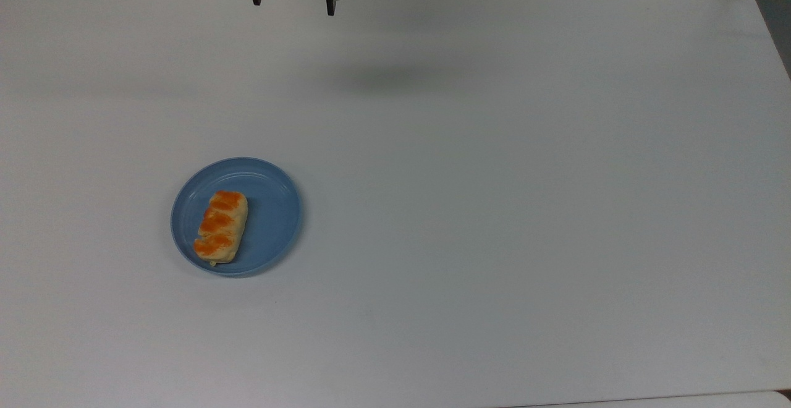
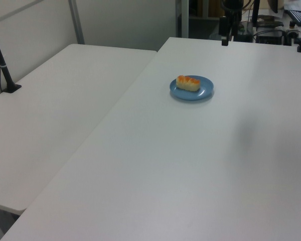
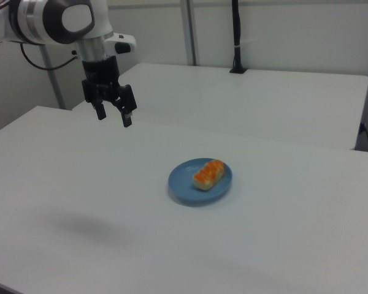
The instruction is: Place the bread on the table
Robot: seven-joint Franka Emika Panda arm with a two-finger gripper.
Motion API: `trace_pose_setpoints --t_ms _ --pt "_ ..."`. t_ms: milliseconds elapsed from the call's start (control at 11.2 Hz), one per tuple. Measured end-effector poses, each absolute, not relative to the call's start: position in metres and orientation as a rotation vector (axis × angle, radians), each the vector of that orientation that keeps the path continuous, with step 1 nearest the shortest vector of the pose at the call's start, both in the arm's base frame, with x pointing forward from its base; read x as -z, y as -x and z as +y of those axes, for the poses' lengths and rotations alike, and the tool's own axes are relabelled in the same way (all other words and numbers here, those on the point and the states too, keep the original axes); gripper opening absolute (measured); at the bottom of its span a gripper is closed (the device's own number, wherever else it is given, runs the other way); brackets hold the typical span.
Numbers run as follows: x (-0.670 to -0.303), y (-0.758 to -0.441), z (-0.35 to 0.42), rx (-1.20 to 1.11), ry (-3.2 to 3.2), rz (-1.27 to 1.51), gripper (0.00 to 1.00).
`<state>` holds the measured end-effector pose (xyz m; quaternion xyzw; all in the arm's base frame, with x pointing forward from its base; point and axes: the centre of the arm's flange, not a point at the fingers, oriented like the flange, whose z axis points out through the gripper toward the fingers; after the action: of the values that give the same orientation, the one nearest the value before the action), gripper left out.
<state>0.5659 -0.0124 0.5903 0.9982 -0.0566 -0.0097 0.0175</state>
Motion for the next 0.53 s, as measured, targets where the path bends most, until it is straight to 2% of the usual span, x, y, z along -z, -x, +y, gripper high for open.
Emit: trace_pose_setpoints --t_ms 534 --pt "-0.5903 -0.5659 -0.0129 0.031 -3.104 -0.131 1.0"
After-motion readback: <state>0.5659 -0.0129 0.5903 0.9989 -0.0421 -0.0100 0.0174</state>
